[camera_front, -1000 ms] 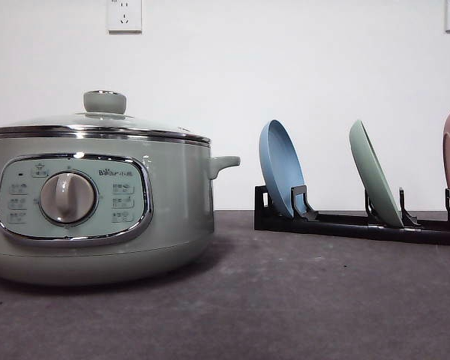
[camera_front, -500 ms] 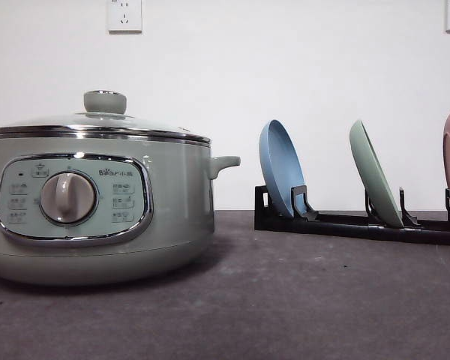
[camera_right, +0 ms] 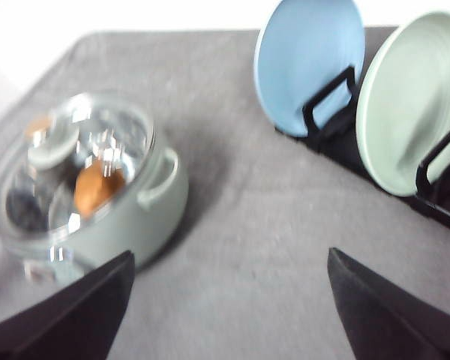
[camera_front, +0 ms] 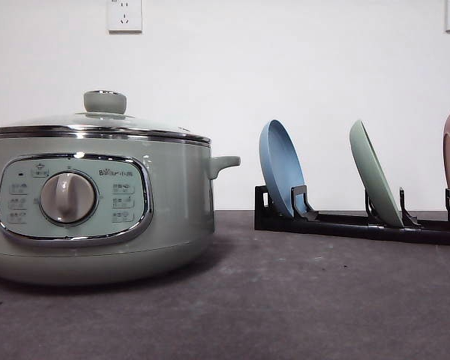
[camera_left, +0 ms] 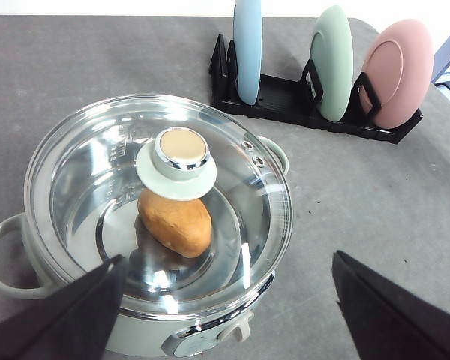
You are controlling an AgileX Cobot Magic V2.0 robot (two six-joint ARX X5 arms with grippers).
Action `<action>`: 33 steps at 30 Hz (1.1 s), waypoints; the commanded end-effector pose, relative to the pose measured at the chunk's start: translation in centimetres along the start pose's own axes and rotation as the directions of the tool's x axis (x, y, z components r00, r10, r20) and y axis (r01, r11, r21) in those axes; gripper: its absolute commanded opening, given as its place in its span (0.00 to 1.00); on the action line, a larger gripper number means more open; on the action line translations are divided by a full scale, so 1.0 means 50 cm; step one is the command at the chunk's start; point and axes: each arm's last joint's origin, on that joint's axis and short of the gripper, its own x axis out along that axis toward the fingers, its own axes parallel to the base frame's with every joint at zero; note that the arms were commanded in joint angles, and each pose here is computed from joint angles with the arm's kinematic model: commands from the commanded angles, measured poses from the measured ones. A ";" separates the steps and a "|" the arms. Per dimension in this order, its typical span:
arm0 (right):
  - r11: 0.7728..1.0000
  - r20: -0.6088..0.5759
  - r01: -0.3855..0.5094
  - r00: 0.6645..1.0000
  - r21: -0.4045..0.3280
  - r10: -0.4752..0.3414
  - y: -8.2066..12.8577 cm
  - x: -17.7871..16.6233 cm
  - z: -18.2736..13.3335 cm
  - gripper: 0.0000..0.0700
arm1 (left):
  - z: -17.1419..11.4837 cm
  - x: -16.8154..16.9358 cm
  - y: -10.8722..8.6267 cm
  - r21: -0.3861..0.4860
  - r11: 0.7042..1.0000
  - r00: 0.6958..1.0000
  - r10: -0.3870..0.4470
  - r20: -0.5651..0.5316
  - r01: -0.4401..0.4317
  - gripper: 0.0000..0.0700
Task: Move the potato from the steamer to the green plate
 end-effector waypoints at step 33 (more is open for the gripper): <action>0.977 -0.119 0.148 0.984 0.153 -0.130 -0.199 0.406 0.202 0.74 | 0.011 -0.006 -0.004 0.028 1.000 1.000 -0.008 0.021 0.007 0.79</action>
